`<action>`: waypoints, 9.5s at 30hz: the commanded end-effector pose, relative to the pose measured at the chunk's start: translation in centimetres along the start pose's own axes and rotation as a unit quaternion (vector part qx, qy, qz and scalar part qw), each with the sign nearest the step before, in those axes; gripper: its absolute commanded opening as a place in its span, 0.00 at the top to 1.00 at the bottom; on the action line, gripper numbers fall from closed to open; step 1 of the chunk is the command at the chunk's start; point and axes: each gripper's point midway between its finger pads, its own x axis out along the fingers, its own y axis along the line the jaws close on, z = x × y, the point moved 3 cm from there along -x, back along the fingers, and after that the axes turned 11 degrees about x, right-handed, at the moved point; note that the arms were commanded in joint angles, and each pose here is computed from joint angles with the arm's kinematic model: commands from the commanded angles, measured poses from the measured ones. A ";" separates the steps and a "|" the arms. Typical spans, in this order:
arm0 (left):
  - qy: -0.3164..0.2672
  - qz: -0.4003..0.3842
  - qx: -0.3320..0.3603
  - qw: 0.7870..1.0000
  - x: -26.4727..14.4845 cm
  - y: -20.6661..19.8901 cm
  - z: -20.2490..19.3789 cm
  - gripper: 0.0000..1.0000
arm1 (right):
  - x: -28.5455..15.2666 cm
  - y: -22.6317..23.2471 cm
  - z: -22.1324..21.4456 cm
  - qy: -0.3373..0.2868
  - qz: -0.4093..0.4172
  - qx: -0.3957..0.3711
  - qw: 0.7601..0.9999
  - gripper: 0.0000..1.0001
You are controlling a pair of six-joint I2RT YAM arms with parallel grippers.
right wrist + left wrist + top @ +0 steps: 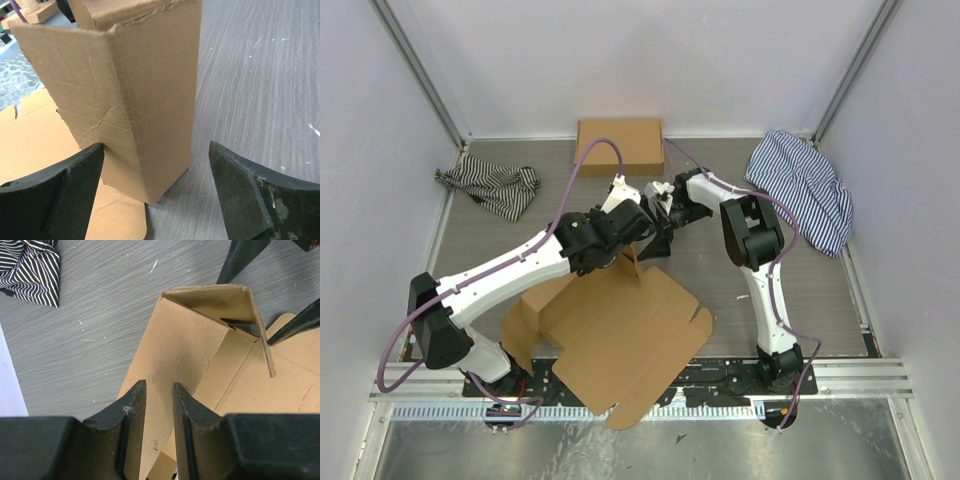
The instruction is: Fold the paper box
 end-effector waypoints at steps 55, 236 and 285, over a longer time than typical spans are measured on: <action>-0.020 -0.009 -0.034 0.999 -1.2 0.7 0.5 0.65 | 5.8 2.8 2.6 -0.012 0.064 -0.011 0.998 0.75; -0.044 -0.084 -0.408 0.908 8.1 13.8 -7.4 0.59 | -7.7 -15.0 5.7 0.162 -0.538 0.172 0.809 0.35; -0.297 -0.305 -0.089 0.900 2.0 12.4 8.4 0.37 | -11.6 15.5 7.9 -0.353 -0.577 -0.109 0.728 0.98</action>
